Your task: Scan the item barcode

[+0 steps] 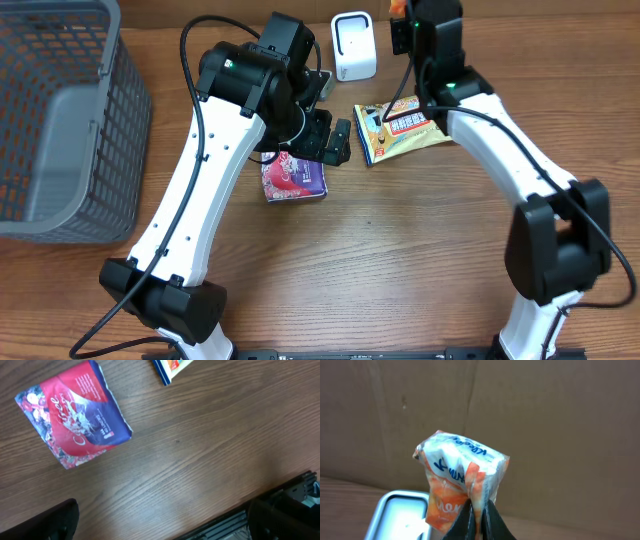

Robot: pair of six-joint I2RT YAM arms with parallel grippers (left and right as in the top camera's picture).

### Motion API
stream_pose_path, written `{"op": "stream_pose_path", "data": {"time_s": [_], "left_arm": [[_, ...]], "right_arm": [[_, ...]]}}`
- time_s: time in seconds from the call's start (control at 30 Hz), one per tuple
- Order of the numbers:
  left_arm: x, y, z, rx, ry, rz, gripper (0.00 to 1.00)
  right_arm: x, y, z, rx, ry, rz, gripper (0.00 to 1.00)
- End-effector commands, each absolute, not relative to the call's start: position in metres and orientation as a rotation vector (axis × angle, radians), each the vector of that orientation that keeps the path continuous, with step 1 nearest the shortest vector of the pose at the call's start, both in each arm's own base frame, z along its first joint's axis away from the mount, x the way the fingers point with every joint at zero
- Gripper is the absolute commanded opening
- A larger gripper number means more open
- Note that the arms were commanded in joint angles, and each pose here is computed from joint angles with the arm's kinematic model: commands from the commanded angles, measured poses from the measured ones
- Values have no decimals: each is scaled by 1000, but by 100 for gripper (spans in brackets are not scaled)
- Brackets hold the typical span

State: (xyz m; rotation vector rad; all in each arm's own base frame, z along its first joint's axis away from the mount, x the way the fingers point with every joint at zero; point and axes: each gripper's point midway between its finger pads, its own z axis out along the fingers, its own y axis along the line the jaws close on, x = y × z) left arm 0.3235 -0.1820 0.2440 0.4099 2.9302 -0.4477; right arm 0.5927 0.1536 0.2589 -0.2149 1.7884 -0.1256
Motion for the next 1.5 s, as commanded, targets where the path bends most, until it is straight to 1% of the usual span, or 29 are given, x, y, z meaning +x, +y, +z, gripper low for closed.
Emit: {"op": "stream_pose_path", "data": {"time_s": [0.0,0.17,0.33,0.67,1.1,1.47], "left_arm": [[324,-181,243,441,2926,-436,100],[324,-181,243,441,2926,-435,100],[324,-181,243,441,2926,-436,100],[324,-181,243,441,2926,-436,100],[324,-181,243,441,2926,-436,100],[324,-181,243,441,2926,-436,100]], "right_arm": [[603,167,250,-459,1710,-341,4],[613,194,225,-662,1631,-395,4],[613,213,216,-695,1598,-363,4],[617,225,174,-792,1612,-362,4],[616,228,171,-798,1613,-359,4],[615,228,158,-805,1657,-337,4]]}}
